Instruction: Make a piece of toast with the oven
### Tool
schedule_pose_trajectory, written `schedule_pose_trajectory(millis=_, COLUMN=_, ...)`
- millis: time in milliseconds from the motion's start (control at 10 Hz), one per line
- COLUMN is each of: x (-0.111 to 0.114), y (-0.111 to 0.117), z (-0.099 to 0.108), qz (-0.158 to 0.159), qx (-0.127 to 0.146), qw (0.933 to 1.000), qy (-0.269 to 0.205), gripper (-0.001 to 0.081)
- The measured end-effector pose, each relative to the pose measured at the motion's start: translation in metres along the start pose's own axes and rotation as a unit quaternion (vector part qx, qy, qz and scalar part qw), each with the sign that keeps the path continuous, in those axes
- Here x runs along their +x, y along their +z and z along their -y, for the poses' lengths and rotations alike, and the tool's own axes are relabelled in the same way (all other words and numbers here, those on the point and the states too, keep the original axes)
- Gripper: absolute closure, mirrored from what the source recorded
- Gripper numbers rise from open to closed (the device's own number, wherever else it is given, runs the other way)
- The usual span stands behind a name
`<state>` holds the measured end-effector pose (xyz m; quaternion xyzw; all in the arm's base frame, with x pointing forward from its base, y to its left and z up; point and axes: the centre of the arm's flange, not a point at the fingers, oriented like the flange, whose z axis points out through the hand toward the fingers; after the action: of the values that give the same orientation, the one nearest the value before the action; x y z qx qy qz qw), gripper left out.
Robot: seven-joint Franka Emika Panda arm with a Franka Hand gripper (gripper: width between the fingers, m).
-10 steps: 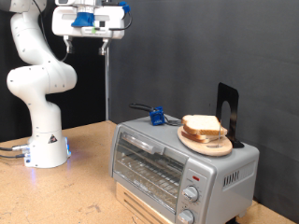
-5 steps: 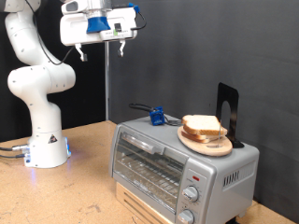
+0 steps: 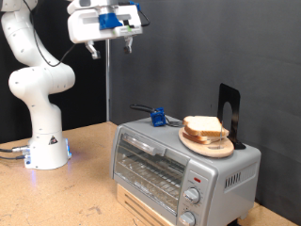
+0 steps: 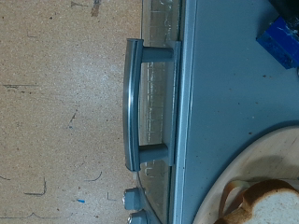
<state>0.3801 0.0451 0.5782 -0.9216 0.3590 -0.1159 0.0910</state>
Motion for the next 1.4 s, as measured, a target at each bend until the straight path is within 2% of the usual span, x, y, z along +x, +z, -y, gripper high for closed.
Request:
schedule_pose_trajectory(millis=300, x=-0.001, y=0.001, z=-0.002, qz=0.004, qx=0.006, qw=0.9978, qy=0.066, gripper=-0.0004)
schedule_pose_trajectory(millis=400, x=-0.001, y=0.009, z=-0.002, qz=0.0, qx=0.008, qw=0.9962, qy=0.087, gripper=-0.0004)
schedule_pose_trajectory(millis=500, x=0.0, y=0.024, z=-0.002, qz=-0.007, qx=-0.001, qw=0.9953, qy=0.097, gripper=-0.0004)
schedule_pose_trajectory(millis=800, x=0.005, y=0.075, z=0.004, qz=-0.007, qx=-0.042, qw=0.9947, qy=0.094, gripper=-0.0004)
schedule_pose_trajectory(millis=1100, x=0.011, y=0.109, z=0.004, qz=-0.013, qx=-0.051, qw=0.9951, qy=0.083, gripper=-0.0004)
schedule_pose_trajectory(millis=1400, x=0.013, y=0.136, z=-0.006, qz=-0.024, qx=-0.063, qw=0.9952, qy=0.071, gripper=-0.0004)
